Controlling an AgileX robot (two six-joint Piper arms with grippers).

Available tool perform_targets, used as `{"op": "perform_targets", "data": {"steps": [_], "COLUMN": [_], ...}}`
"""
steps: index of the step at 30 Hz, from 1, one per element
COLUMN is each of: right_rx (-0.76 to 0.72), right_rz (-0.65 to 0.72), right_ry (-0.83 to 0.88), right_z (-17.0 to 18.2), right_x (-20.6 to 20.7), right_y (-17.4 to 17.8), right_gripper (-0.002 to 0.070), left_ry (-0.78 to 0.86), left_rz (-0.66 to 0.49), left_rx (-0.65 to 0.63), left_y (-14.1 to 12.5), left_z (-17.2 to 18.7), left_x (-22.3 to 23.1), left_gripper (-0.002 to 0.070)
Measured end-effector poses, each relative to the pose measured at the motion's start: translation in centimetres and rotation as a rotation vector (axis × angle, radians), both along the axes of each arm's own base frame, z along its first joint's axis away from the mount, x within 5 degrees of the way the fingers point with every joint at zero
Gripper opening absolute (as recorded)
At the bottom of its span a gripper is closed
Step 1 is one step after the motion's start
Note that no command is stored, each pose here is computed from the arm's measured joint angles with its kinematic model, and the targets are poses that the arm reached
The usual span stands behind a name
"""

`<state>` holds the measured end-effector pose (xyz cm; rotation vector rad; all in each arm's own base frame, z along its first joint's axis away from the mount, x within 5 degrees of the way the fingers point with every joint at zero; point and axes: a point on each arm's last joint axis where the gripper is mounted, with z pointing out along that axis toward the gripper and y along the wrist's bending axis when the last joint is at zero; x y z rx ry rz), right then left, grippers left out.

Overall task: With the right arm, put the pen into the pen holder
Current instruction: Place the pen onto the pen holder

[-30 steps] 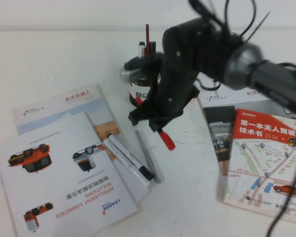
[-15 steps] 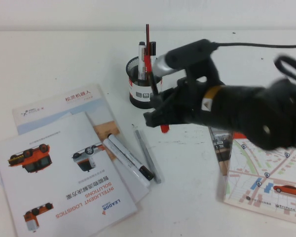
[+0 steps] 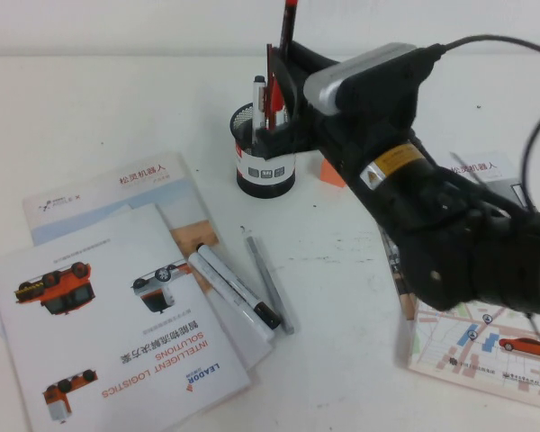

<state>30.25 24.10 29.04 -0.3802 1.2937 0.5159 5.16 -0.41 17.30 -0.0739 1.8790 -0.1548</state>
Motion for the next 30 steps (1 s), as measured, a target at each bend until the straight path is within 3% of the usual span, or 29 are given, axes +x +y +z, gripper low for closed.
{"op": "perform_targets", "data": {"steps": [15, 21, 30], "right_rx": [0.001, -0.035, -0.072], "right_rz": [-0.099, -0.109, -0.115], "right_ry": [0.073, 0.135, 0.207], "right_z": [-4.7, -6.8, -8.5], "right_x": [9.2, 10.4, 11.0], "right_y": [2.8, 2.8, 2.6], "right_gripper": [0.0069, 0.0074, 0.016], "left_ry": [0.0, 0.0, 0.0], "left_rz": [0.0, 0.0, 0.0], "left_rx": [0.0, 0.0, 0.0], "left_y": [0.0, 0.0, 0.0], "left_z": [0.0, 0.0, 0.0], "left_x": [0.0, 0.0, 0.0], "left_gripper": [-0.0002, -0.0003, -0.0003]}}
